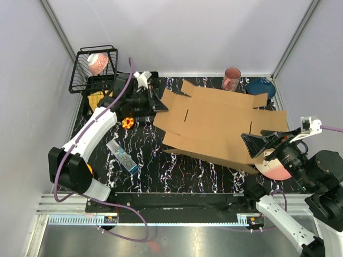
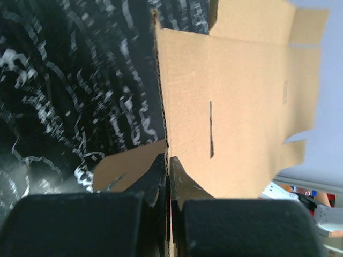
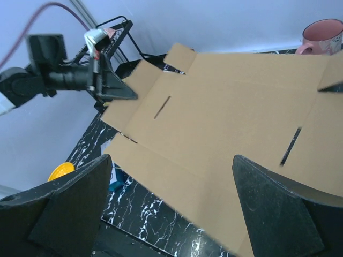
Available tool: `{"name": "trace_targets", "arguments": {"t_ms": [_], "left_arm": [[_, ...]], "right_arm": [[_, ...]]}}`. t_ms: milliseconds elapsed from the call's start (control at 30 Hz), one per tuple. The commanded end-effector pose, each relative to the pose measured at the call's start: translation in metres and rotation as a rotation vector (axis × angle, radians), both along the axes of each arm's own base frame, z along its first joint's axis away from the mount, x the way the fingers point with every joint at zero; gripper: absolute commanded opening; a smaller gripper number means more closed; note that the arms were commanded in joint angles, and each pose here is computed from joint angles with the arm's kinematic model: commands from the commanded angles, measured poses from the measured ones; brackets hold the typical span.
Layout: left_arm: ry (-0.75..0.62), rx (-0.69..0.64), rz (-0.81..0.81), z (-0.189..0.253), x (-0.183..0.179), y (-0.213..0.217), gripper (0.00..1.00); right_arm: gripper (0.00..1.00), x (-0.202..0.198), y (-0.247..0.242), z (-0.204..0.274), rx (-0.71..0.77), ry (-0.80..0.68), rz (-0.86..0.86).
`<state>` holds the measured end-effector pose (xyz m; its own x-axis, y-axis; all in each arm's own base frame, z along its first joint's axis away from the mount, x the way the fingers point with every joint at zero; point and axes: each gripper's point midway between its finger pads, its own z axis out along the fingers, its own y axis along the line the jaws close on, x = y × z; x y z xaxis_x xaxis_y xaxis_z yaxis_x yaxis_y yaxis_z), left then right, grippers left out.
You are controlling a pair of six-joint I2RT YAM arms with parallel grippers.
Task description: Fold the paper box
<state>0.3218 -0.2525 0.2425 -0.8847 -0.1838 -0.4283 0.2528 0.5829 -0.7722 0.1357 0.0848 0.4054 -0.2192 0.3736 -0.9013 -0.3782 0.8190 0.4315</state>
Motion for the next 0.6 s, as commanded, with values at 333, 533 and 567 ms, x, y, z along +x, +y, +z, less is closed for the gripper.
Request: {"name": "trace_targets", "arguments": {"t_ms": [333, 533, 567], "left_arm": [[-0.599, -0.336, -0.084, 0.261, -0.138, 0.032, 0.0], [-0.593, -0.32, -0.07, 0.263, -0.162, 0.044, 0.0], [-0.565, -0.293, -0.057, 0.251, -0.157, 0.044, 0.0]], "right_arm": [[1.0, -0.017, -0.015, 0.055, 0.013, -0.139, -0.017], [1.0, -0.032, -0.016, 0.087, 0.048, -0.197, 0.02], [1.0, -0.032, -0.015, 0.088, 0.048, -0.197, 0.024]]}}
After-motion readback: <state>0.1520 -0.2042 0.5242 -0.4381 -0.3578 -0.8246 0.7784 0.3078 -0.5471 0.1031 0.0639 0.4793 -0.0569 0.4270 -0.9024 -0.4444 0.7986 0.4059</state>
